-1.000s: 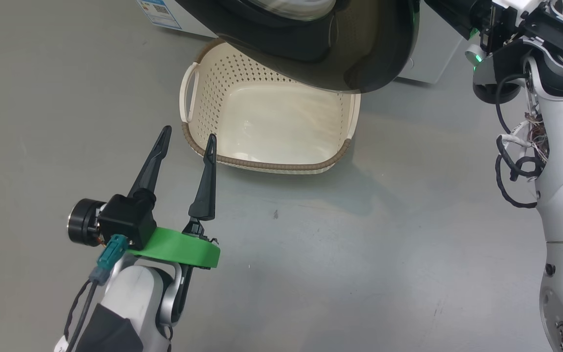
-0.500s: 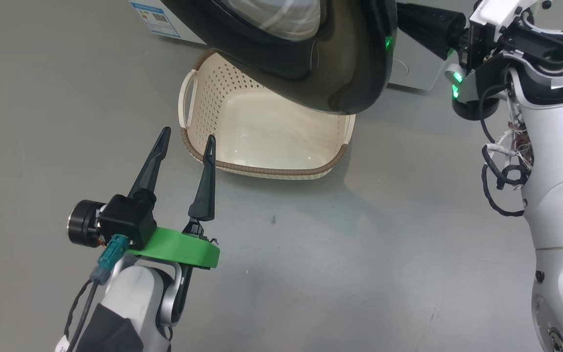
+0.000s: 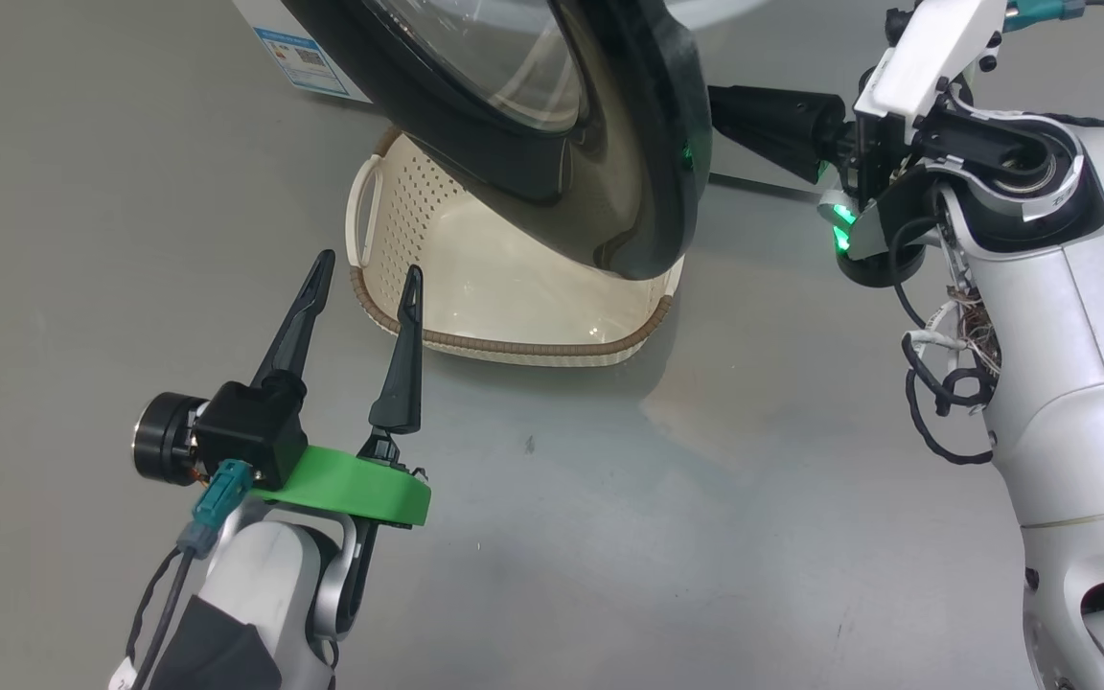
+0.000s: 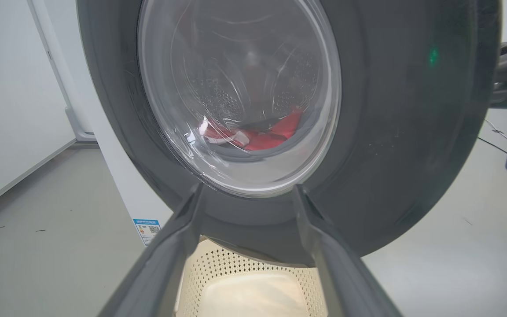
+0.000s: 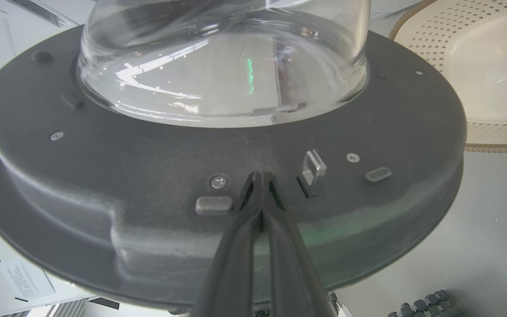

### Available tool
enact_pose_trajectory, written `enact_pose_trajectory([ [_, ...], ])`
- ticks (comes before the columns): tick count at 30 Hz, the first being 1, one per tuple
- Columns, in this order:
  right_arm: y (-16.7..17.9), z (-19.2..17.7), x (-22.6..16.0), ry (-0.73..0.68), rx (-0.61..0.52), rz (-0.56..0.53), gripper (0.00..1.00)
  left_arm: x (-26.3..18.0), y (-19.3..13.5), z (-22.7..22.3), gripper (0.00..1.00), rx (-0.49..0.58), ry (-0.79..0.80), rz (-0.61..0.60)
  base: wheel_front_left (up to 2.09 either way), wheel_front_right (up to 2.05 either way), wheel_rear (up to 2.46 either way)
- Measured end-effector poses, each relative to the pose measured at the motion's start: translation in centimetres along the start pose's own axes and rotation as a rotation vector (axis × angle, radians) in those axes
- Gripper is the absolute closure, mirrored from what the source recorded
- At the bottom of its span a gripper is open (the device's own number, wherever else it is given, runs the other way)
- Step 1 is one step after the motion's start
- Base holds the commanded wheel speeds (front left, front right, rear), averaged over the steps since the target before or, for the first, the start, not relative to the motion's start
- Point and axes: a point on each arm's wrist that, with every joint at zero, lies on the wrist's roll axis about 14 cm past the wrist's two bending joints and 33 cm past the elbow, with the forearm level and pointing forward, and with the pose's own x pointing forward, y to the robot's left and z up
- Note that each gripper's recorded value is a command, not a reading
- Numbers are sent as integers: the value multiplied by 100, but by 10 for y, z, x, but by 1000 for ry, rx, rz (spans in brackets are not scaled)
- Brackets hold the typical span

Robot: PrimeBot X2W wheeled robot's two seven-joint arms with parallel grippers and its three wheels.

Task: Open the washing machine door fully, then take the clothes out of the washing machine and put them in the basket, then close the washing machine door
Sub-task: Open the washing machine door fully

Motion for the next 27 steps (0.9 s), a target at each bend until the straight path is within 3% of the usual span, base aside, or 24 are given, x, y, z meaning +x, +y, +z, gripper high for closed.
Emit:
enact_pose_trajectory([
  [11,0,-28,6,90,-13,-5,100,0,-2,3,0,-1,-7,-6,0,0,0],
  [27,16,-81,23,264,14,91,100,-2,2,2,0,4,-5,5,0,0,0],
])
